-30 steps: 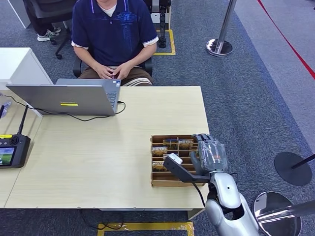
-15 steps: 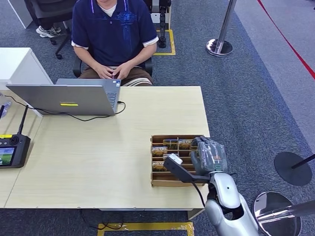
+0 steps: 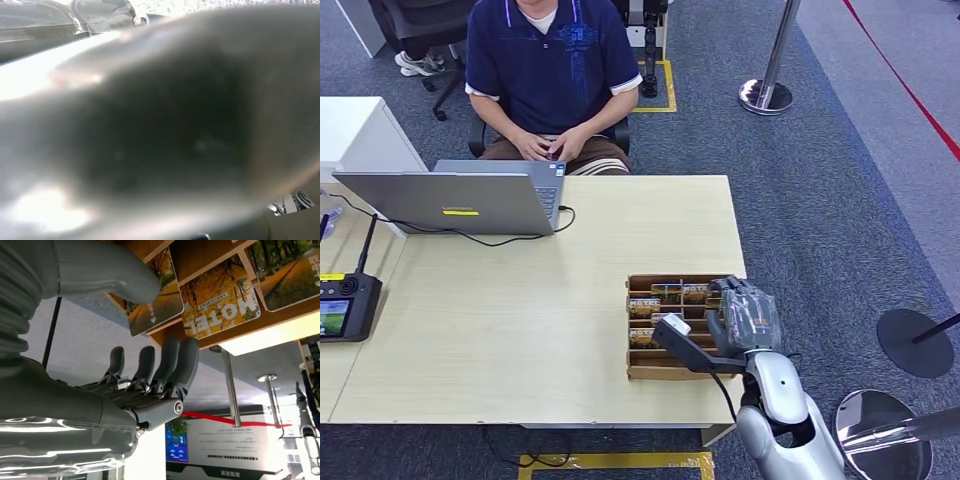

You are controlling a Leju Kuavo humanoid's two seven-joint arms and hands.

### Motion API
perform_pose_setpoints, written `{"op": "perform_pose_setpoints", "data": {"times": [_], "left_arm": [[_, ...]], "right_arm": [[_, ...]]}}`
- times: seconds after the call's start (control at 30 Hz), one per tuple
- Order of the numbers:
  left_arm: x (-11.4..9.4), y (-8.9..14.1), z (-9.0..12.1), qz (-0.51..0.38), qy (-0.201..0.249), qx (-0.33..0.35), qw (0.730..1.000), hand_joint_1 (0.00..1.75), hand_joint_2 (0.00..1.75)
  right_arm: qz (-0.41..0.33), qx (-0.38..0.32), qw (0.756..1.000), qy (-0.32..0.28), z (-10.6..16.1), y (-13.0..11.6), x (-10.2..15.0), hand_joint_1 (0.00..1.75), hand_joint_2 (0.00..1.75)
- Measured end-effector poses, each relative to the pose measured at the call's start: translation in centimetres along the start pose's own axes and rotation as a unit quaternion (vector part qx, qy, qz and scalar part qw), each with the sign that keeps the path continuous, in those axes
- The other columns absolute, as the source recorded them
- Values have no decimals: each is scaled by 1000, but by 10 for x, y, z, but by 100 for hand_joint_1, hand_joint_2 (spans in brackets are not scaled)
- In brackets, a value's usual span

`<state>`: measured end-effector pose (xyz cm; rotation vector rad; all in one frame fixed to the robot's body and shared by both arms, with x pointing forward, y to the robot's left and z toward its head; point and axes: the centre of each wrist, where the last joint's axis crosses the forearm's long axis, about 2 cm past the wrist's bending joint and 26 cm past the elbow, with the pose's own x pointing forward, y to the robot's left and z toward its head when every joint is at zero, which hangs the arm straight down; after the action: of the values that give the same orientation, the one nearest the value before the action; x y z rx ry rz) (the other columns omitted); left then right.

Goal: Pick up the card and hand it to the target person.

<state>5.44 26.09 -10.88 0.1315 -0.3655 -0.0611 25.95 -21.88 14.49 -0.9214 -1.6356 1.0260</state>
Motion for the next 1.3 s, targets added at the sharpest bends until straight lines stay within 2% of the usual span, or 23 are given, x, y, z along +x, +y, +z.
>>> {"op": "perform_pose_setpoints", "data": {"times": [0.43,0.7,0.87,1.0,1.17,1.3], "left_arm": [[0,0,0,0,1,0,1000,0,0],[0,0,0,0,3,-1,1000,0,0],[0,0,0,0,3,-2,1000,0,0],[0,0,0,0,3,-2,1000,0,0],[0,0,0,0,3,-2,1000,0,0],[0,0,0,0,3,-2,1000,0,0]], "right_arm": [[1,2,1000,0,1,1,-1,51,175],[1,2,1000,1,0,0,-1,72,175],[-2,2,1000,2,0,0,-1,77,175],[-2,2,1000,2,-1,0,-1,98,175],[-3,5,1000,3,-1,2,-2,87,175],[-4,7,1000,4,-1,3,-2,87,175]]}}
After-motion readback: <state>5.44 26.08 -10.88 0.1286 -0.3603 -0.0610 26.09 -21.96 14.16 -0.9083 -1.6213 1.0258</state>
